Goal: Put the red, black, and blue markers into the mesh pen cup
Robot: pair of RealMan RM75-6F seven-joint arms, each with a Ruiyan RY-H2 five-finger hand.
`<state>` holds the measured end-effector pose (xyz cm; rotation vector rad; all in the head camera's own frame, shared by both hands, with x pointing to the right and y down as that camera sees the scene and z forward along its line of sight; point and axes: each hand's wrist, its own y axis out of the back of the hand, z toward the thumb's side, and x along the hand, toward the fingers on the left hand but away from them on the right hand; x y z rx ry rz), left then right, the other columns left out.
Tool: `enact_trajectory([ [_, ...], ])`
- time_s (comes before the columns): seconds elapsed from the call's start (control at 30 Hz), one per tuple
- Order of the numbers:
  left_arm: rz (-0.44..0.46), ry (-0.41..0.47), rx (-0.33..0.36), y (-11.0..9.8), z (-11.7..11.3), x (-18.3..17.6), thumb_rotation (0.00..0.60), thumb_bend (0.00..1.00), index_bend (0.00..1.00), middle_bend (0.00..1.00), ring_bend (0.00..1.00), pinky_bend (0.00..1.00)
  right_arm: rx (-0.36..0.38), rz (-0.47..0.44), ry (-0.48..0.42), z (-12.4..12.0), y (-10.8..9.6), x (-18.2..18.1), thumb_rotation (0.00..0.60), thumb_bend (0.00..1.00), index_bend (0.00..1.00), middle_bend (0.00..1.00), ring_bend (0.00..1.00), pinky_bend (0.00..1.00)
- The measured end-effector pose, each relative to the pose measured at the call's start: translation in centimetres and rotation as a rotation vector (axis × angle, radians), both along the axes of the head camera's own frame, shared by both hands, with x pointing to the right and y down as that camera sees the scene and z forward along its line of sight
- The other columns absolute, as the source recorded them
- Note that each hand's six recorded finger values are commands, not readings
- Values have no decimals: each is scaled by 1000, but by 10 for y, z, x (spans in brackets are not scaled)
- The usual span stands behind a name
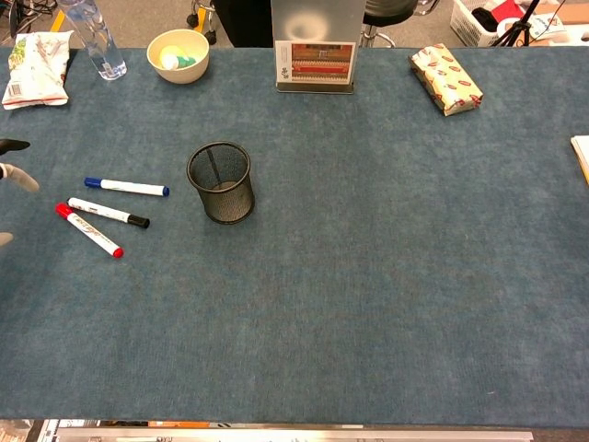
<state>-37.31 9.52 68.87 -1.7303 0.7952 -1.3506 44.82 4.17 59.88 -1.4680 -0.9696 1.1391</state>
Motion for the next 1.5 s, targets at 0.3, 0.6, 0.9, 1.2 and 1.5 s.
enact_trajectory([
  [0.3,56,-24,-63,-8,18,1,600,262,231,0,0,50,15,-3,31,-11,1,-2,600,0,144,173,126,301],
  [0.6,115,-21,-83,-8,31,13,600,262,278,0,0,50,21,9,35,-15,2,2,600,0,144,173,126,301],
  [0.9,155,7,-116,-7,48,28,600,334,317,0,0,50,21,11,33,-17,2,5,600,0,144,173,126,301],
  [1.2,198,32,-111,-9,57,40,600,334,317,0,0,50,15,20,30,-15,3,10,600,0,144,173,126,302],
  [1.5,212,31,-104,-13,64,44,600,334,317,0,0,50,15,22,24,-14,4,10,600,0,143,173,126,301],
])
